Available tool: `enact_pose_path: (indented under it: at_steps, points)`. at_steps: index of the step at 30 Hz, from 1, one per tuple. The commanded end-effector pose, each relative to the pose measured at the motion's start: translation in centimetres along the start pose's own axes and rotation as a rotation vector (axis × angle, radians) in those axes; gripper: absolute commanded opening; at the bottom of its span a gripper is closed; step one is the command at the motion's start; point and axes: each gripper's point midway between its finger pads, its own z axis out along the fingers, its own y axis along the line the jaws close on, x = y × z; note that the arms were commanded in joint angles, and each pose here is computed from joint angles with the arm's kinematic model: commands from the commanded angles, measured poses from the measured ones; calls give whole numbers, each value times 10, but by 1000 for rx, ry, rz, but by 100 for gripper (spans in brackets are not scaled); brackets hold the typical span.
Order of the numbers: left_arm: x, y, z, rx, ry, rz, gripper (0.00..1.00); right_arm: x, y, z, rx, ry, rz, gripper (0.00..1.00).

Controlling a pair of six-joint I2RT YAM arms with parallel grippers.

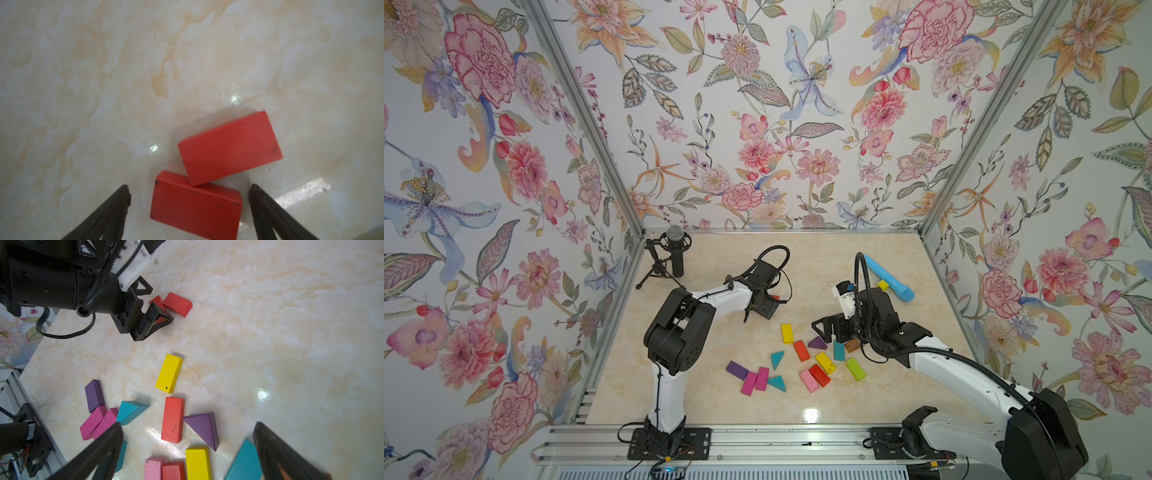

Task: Assemble a piece of candy with building blocks
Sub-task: Pick up the building block from the center of the board, then place the building block at the center of the board.

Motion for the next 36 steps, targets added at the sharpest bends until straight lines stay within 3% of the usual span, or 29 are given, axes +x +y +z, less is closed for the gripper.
enact_pose_path:
  at_steps: [1, 12, 22, 36]
  points:
    - [18, 2, 7, 22, 44, 40, 87, -3, 2, 0, -10, 8, -17, 100]
    - [37, 3, 16, 26, 71, 26, 63, -2, 1, -1, -2, 5, -14, 100]
    - [66, 37, 10, -32, 98, -95, 59, -7, 2, 1, -6, 2, -19, 100]
    - [18, 56, 26, -7, 8, -239, 59, -8, 5, 2, -12, 4, -10, 100]
